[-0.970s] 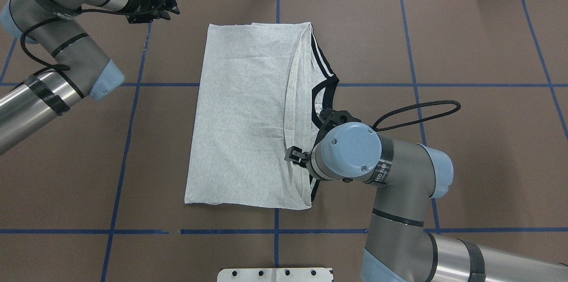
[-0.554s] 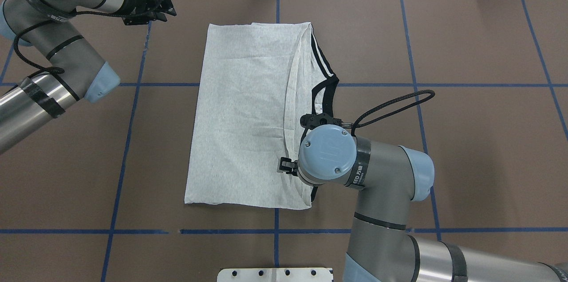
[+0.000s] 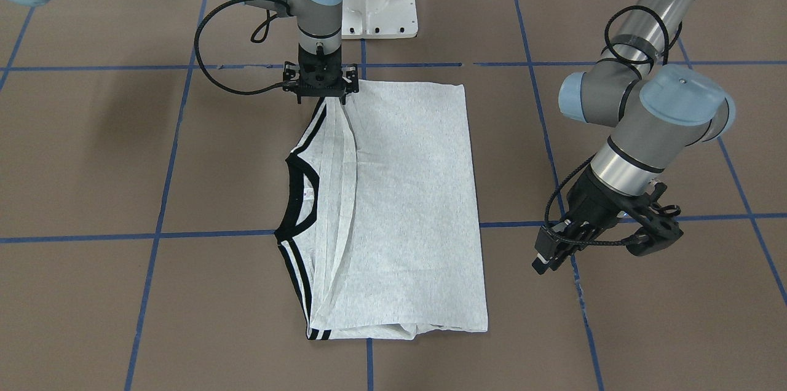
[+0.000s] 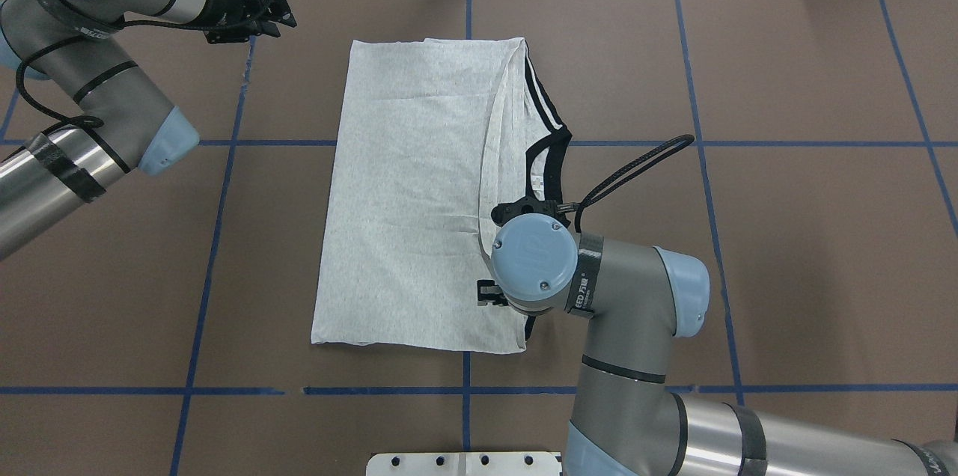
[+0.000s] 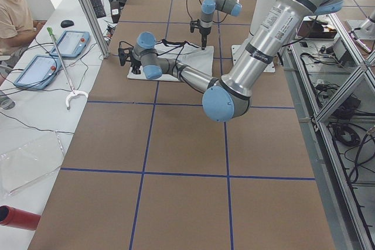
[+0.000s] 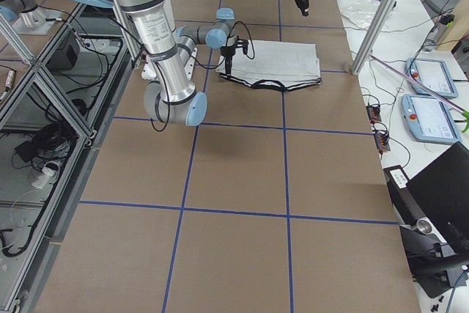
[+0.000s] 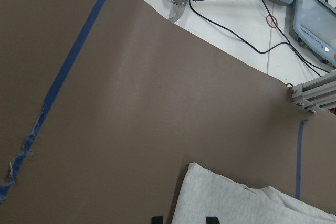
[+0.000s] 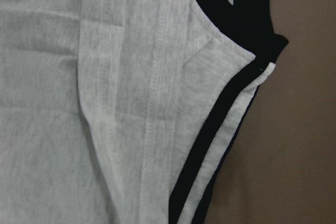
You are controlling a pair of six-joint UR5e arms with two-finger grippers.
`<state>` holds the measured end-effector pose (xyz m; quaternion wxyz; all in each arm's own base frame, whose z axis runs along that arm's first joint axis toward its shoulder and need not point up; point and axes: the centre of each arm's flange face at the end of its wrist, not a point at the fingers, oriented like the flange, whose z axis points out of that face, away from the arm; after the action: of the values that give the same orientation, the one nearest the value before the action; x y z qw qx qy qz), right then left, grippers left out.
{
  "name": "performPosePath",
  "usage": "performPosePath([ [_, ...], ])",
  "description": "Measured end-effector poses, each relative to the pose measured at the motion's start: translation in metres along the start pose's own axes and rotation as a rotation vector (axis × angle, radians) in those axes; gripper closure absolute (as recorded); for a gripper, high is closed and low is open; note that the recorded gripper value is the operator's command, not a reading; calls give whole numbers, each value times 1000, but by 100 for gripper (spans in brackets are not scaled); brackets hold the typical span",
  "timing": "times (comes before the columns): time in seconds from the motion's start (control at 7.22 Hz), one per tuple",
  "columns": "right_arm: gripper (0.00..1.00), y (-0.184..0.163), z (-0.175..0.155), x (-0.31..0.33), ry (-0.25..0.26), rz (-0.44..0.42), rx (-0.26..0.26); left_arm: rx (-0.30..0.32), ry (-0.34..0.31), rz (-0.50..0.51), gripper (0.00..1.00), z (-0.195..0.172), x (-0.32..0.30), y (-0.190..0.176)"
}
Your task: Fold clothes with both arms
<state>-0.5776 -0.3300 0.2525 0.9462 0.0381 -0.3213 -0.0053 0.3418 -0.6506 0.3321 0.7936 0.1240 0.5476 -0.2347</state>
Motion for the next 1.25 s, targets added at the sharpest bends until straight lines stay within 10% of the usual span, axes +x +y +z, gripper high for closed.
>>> performPosePath([
  [0.55,0,4,-31,27,-4,58,12,-7,0,-1,61,-2,-5,2],
  [1.25,3,20,-33,-20,-282,779,25,-6,-2,-1,61,-6,-11,4],
])
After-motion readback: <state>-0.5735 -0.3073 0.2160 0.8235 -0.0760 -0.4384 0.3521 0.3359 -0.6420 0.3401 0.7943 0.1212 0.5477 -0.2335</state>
